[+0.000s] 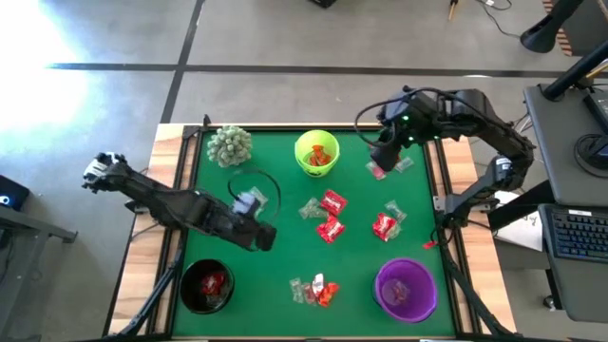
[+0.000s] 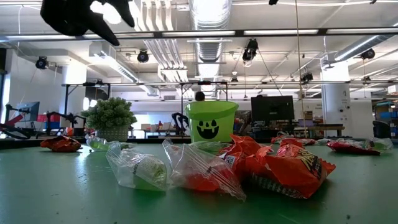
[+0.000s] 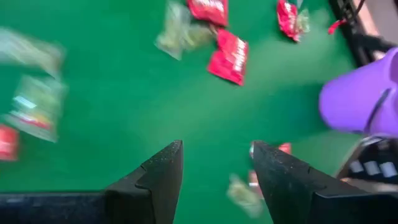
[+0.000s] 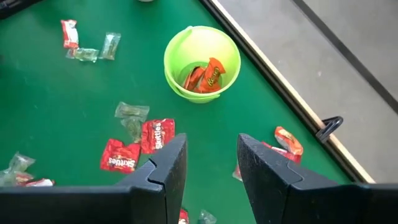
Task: Organize candy in baskets
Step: Put the green candy into the violet bucket
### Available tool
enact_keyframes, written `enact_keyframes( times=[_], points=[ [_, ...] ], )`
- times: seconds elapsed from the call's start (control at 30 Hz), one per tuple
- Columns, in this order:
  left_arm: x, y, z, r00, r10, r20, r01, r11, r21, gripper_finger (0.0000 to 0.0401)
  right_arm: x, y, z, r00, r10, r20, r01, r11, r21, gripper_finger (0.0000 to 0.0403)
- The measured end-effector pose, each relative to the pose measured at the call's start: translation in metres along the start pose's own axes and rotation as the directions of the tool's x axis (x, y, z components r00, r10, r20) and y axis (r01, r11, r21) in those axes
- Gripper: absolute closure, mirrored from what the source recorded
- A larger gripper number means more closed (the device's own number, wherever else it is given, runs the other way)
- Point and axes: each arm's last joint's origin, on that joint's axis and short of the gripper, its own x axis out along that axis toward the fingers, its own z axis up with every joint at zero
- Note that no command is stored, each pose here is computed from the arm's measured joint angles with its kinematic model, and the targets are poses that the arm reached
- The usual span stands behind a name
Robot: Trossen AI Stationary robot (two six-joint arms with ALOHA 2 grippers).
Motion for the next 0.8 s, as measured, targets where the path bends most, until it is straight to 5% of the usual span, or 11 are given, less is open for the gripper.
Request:
enact_keyframes(
  times=[0.37,0.8],
  points=[
    [0.070,-0.033,-0.057,0.994,0.058,-0.092,-0.076,0.976,-0.205,0.0219,-0.011,-0.004,-0.005,1.000,0.009,0.027,-0.008,1.000,-0.027,0.0268],
    [0.097,-0.066,-0.106,0.954,0.167,-0.248,-0.217,0.958,-0.187,0.0219,-0.011,-0.004,-0.005,1.000,0.012,0.026,-0.011,0.999,-0.039,0.0268]
  ],
)
